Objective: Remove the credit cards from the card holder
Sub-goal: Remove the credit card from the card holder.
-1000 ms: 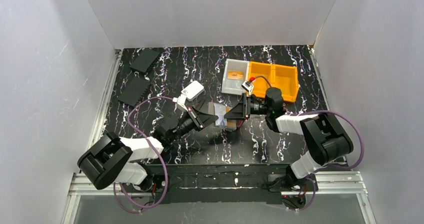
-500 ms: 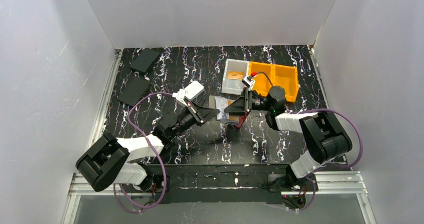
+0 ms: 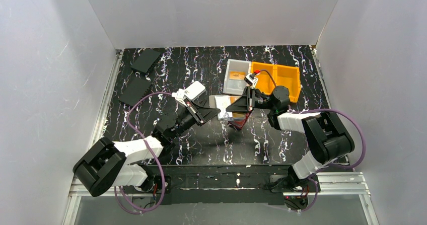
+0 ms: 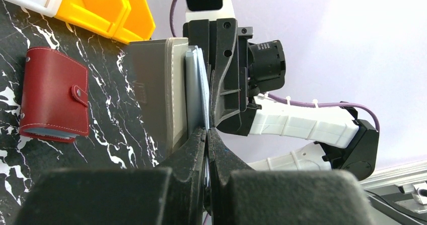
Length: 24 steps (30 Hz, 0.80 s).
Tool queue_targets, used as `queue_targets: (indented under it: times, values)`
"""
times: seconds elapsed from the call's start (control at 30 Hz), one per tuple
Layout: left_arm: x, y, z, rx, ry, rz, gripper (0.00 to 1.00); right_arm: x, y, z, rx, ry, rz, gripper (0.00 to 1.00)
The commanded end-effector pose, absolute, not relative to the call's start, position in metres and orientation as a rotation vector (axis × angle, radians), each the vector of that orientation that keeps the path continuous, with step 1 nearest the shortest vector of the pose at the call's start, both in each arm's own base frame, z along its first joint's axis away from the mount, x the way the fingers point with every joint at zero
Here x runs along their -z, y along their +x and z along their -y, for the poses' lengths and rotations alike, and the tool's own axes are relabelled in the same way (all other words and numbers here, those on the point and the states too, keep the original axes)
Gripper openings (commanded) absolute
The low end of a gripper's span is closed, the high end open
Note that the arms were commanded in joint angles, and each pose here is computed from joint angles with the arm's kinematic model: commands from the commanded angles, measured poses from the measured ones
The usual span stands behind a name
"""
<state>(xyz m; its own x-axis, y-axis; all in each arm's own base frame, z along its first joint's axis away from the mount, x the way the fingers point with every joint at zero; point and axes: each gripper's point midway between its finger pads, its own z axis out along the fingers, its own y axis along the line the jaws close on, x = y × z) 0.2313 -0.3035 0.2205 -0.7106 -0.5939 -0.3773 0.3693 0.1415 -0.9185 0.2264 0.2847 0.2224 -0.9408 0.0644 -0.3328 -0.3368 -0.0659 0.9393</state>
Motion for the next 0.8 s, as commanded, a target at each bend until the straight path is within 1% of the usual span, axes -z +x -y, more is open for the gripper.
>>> queue_targets:
  times: [0.0, 0.2, 0.77]
  values:
    - [-0.233, 0.227, 0.299, 1.671, -0.193, -1.636, 0.00, -0.252, 0.229, -0.279, -2.029, -0.402, -1.784, 0.02]
    - [-0.233, 0.227, 0.291, 1.654, -0.212, -1.621, 0.00, -0.242, 0.228, -0.276, -1.979, -0.401, -1.823, 0.01]
    - [-0.241, 0.226, 0.273, 1.668, -0.260, -1.549, 0.00, -0.238, 0.228, -0.271, -1.939, -0.406, -1.826, 0.01]
